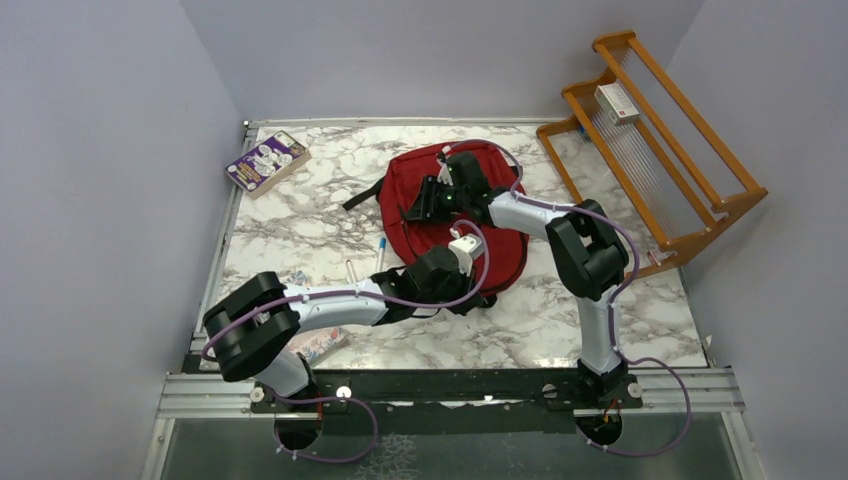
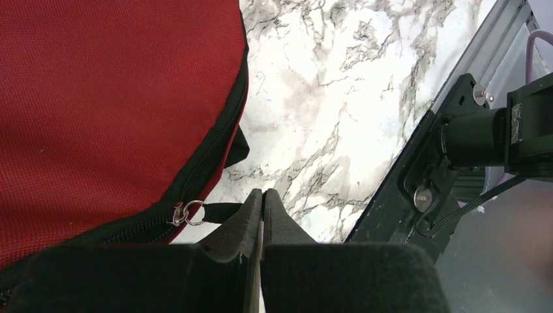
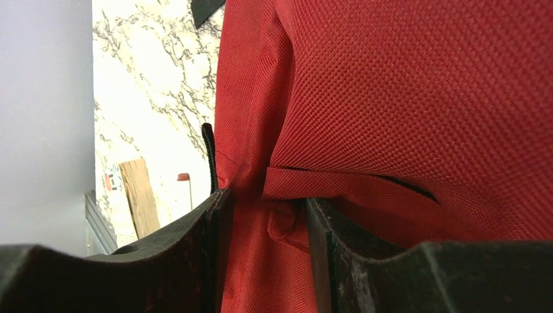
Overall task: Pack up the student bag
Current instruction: Unzip the student bag at the center of the board.
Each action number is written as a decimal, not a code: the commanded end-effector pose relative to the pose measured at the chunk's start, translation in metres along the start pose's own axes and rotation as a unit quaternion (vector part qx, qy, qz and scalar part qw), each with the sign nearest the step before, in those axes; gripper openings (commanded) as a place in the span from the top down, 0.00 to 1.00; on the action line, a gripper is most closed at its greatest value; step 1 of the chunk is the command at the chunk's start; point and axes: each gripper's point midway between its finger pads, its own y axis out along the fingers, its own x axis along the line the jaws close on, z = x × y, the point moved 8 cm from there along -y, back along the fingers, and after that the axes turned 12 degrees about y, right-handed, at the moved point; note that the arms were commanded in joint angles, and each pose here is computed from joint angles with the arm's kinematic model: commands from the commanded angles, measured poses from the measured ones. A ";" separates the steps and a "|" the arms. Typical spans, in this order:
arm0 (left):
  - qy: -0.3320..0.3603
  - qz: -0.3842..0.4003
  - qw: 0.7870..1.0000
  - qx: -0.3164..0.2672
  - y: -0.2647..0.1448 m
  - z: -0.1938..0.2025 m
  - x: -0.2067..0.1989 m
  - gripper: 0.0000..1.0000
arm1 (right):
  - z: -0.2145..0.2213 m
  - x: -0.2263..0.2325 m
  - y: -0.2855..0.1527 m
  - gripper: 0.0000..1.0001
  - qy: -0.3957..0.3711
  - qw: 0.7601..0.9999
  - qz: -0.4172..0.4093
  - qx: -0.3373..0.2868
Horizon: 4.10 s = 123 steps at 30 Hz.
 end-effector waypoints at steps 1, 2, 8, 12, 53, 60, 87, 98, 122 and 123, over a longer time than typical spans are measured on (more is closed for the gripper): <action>0.016 0.021 0.999 -0.035 -0.001 -0.018 -0.015 1.00 | -0.021 0.017 -0.005 0.49 -0.039 0.998 -0.035 -0.040; 0.018 0.012 0.999 -0.037 -0.003 -0.019 -0.014 1.00 | -0.024 0.021 -0.011 0.48 -0.045 0.997 -0.033 -0.049; 0.021 -0.016 0.999 -0.047 -0.010 -0.027 -0.003 1.00 | -0.039 0.044 -0.070 0.39 -0.085 0.988 -0.001 -0.131; 0.021 -0.009 0.999 -0.042 -0.006 -0.032 -0.001 0.95 | -0.031 0.039 -0.109 0.35 -0.088 0.981 0.045 -0.166; -0.075 -0.147 0.984 -0.069 -0.078 -0.044 0.094 0.41 | 0.143 -0.042 -0.198 0.36 -0.013 0.996 0.020 0.091; -0.085 -0.140 0.984 -0.064 -0.075 -0.042 0.094 0.41 | 0.148 -0.056 -0.176 0.37 -0.017 0.996 0.033 0.079; -0.093 -0.138 0.985 -0.051 -0.073 -0.035 0.096 0.41 | 0.156 -0.059 -0.164 0.70 -0.012 0.998 -0.036 0.057; -0.040 -0.130 0.989 -0.051 -0.079 -0.044 0.097 0.40 | 0.150 -0.049 -0.182 0.99 -0.016 0.999 -0.024 0.034; 0.526 0.052 0.842 -0.113 -0.092 -0.043 0.083 0.32 | 0.142 -0.048 -0.204 0.99 -0.022 0.997 0.066 0.023; 0.544 0.065 0.829 -0.110 -0.091 -0.041 0.082 0.32 | 0.142 -0.048 -0.204 0.99 -0.022 0.997 0.065 0.023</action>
